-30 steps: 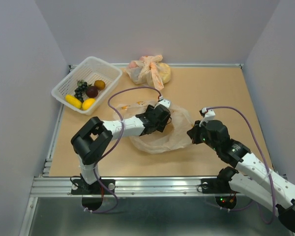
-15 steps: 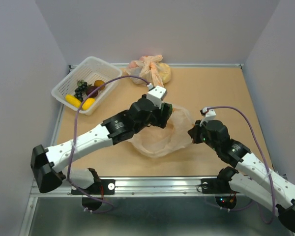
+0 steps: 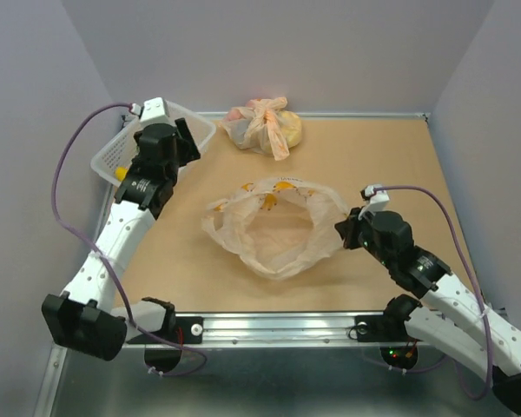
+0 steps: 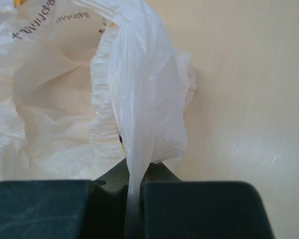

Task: Untie the knot of the plastic bag and take out the fruit

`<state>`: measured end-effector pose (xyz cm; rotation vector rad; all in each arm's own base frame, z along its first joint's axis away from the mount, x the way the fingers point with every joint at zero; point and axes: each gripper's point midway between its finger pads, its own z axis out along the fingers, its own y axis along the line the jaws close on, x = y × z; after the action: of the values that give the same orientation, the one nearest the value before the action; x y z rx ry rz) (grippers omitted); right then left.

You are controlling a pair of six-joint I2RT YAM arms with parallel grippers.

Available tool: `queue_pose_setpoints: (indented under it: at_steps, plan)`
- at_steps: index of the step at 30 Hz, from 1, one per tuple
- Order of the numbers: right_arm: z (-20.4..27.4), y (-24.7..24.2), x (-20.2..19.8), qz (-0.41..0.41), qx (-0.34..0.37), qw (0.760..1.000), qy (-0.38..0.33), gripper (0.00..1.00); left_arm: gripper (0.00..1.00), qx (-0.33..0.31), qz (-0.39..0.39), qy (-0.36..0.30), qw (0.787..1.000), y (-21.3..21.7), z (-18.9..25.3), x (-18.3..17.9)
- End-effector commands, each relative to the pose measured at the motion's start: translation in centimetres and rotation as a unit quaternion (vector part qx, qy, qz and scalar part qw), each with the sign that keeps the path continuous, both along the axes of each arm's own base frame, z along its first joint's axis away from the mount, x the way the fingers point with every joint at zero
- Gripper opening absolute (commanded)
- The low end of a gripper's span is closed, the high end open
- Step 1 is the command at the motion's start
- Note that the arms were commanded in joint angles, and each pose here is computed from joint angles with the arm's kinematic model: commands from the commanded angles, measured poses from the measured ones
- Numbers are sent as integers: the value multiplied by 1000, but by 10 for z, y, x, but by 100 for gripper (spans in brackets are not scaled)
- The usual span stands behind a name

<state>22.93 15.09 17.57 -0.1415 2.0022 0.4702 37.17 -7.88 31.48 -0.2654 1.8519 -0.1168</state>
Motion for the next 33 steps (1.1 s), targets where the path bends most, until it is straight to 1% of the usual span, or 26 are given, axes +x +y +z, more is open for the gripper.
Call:
queue_pose_setpoints:
  at_steps: [1,4,5,6,7,9,10,11,12,15,16,17,18,19,21,22,25,26,27,28,29,30,31,32,33]
  plan:
    - [53,0,9,-5,17,998,-61,0,2,-13,83,8,996,56,-22,29]
    - [63,-1,11,-5,13,997,-74,0,4,-6,125,36,992,88,-54,60]
    - [65,-2,11,-6,12,997,-77,0,4,-6,135,42,990,95,-61,65]
    - [66,-3,12,-7,11,997,-79,0,5,-6,156,40,987,112,-60,71]
    - [71,-4,13,-11,10,996,-85,0,7,-4,168,60,984,119,-78,80]
    - [74,-5,14,-12,4,996,-92,0,11,-4,180,66,981,128,-84,93]
    - [77,-6,15,-13,2,995,-95,0,17,-2,198,75,977,145,-91,96]
    - [84,-8,18,-20,2,995,-102,0,19,2,199,93,976,148,-107,103]
    - [88,-9,19,-20,-4,994,-107,0,20,3,197,98,975,150,-112,107]
    - [106,-18,27,-47,-18,991,-127,0,35,1,189,115,975,152,-132,111]
    - [116,-23,31,-65,-22,988,-137,0,48,4,185,116,976,151,-132,111]
    - [114,-27,33,-72,-35,987,-137,0,57,5,185,112,976,152,-128,111]
    - [125,-31,36,-86,-38,985,-148,0,63,4,186,111,976,152,-127,110]
    - [127,-43,42,-121,-59,979,-150,0,71,3,187,108,976,153,-124,108]
    - [140,-57,48,-162,-75,971,-161,0,78,1,187,97,978,152,-113,103]
    - [143,-72,51,-204,-97,960,-163,1,82,1,187,94,978,152,-110,101]
    - [160,-94,54,-268,-114,940,-177,1,87,-3,184,76,980,151,-92,92]
    - [162,-106,53,-301,-125,929,-178,1,88,-3,183,69,981,150,-86,90]
    - [165,-112,52,-316,-130,922,-181,1,88,-7,182,51,982,149,-70,84]
    - [167,-117,51,-331,-136,916,-183,1,89,-10,176,47,983,147,-66,81]
    - [169,-128,47,-360,-144,903,-182,1,89,-21,173,23,984,144,-47,73]
    - [168,-134,44,-374,-151,897,-181,1,89,-29,158,16,987,138,-42,69]
    - [165,-144,39,-400,-165,884,-176,1,89,-35,148,3,988,131,-32,65]
    - [166,-151,34,-413,-167,878,-176,1,89,-42,136,-29,989,124,-6,53]
    - [166,-157,29,-425,-168,872,-176,1,89,-47,129,-37,990,120,-2,46]
